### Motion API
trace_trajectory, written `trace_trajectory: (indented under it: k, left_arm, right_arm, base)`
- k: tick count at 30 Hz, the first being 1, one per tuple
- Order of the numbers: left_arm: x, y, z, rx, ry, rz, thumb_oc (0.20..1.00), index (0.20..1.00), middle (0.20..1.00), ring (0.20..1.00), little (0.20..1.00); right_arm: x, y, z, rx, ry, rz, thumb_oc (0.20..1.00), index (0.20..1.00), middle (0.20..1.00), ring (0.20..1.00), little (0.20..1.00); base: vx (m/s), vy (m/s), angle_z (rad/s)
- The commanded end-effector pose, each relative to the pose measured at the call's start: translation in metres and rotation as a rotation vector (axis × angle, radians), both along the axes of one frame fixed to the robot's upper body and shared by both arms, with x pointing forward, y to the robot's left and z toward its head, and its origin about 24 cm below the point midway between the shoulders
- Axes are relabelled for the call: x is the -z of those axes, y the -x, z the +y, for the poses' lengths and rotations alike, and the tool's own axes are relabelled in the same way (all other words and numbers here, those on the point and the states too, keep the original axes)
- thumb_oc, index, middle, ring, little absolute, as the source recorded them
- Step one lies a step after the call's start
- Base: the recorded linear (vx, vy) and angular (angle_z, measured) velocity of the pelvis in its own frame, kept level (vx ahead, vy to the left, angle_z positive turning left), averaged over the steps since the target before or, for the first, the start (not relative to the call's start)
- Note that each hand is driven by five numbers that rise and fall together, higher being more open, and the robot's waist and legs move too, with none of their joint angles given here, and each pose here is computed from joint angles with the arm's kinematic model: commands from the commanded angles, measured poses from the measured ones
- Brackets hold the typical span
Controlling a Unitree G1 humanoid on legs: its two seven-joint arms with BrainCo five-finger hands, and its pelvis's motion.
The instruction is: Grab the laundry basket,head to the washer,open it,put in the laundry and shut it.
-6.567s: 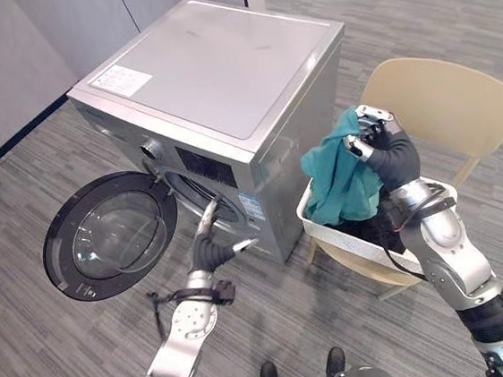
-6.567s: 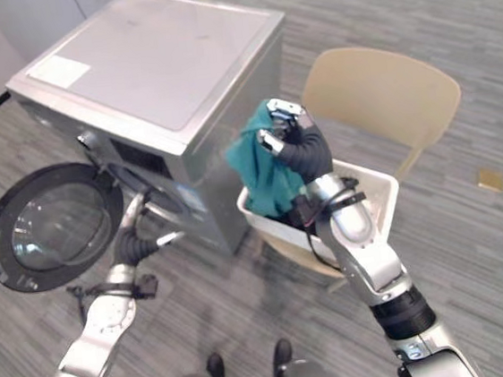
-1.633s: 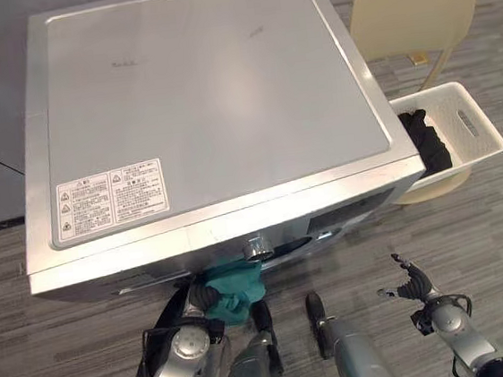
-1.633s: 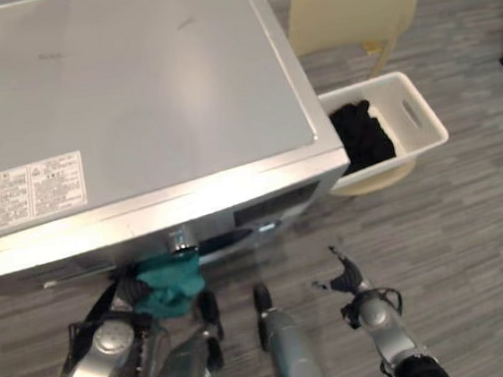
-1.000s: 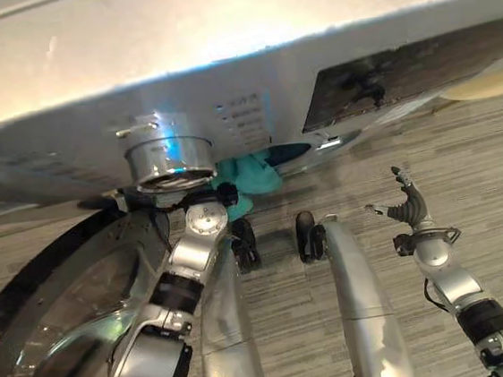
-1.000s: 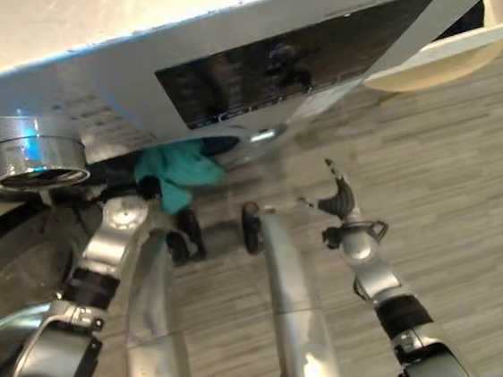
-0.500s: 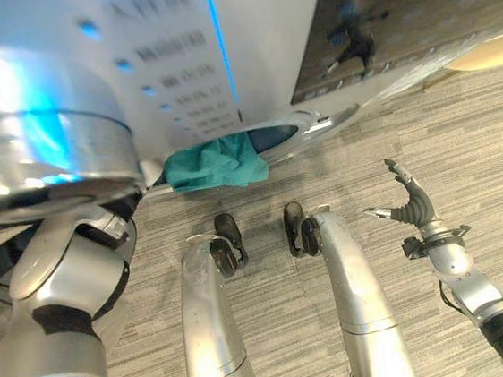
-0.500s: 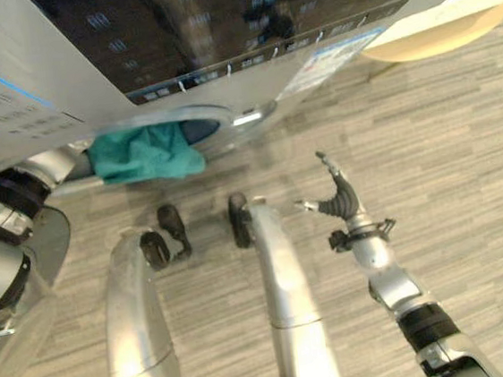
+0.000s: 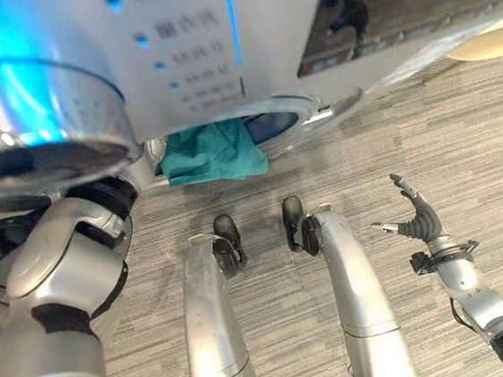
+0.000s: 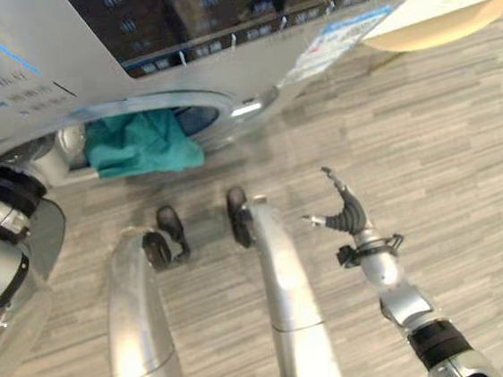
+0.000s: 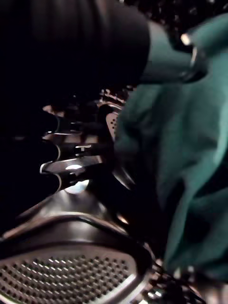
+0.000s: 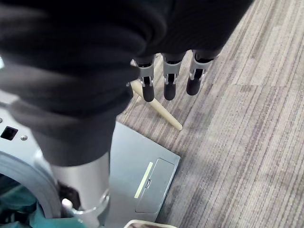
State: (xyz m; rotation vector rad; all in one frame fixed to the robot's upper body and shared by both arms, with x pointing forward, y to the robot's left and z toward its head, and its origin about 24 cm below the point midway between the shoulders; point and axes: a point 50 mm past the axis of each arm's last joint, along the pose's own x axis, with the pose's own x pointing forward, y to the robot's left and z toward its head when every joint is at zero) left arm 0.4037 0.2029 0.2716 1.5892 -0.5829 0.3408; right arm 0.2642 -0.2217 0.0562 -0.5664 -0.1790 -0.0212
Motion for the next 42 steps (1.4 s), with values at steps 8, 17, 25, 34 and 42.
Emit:
trace_trajectory:
  k: [8,17,25,34,42]
  left_arm:
    - [-0.030,0.020,-0.002,0.171,0.214,-0.099,1.000,1.000,1.000,1.000,1.000]
    - [0.045,0.033,0.004,0.173,0.016,0.138,1.000,1.000,1.000,1.000,1.000]
    - [0.085,0.023,0.017,-0.018,-0.430,0.307,1.000,1.000,1.000,1.000,1.000]
    - [0.070,0.010,0.003,-0.012,-0.389,0.292,0.200,0.200,0.200,0.200,0.200]
    - [0.051,0.017,-0.027,0.204,0.132,0.140,0.200,0.200,0.200,0.200,0.200]
  right_arm:
    - [-0.010,-0.007,0.006,-0.009,0.013,-0.029,1.000,1.000,1.000,1.000,1.000]
    - [-0.021,-0.015,-0.012,0.059,0.056,-0.056,1.000,1.000,1.000,1.000,1.000]
    - [-0.050,-0.027,-0.015,0.016,0.097,-0.146,1.000,1.000,1.000,1.000,1.000]
    - [-0.066,-0.026,-0.018,0.000,0.103,-0.198,1.000,1.000,1.000,1.000,1.000]
    - [-0.052,-0.029,-0.014,0.066,0.084,-0.173,1.000,1.000,1.000,1.000,1.000]
  base:
    - [-0.02,-0.017,0.09]
    - [0.00,0.018,0.02]
    - [0.00,0.038,0.03]
    - [0.00,0.000,0.00]
    - [0.00,-0.002,-0.01]
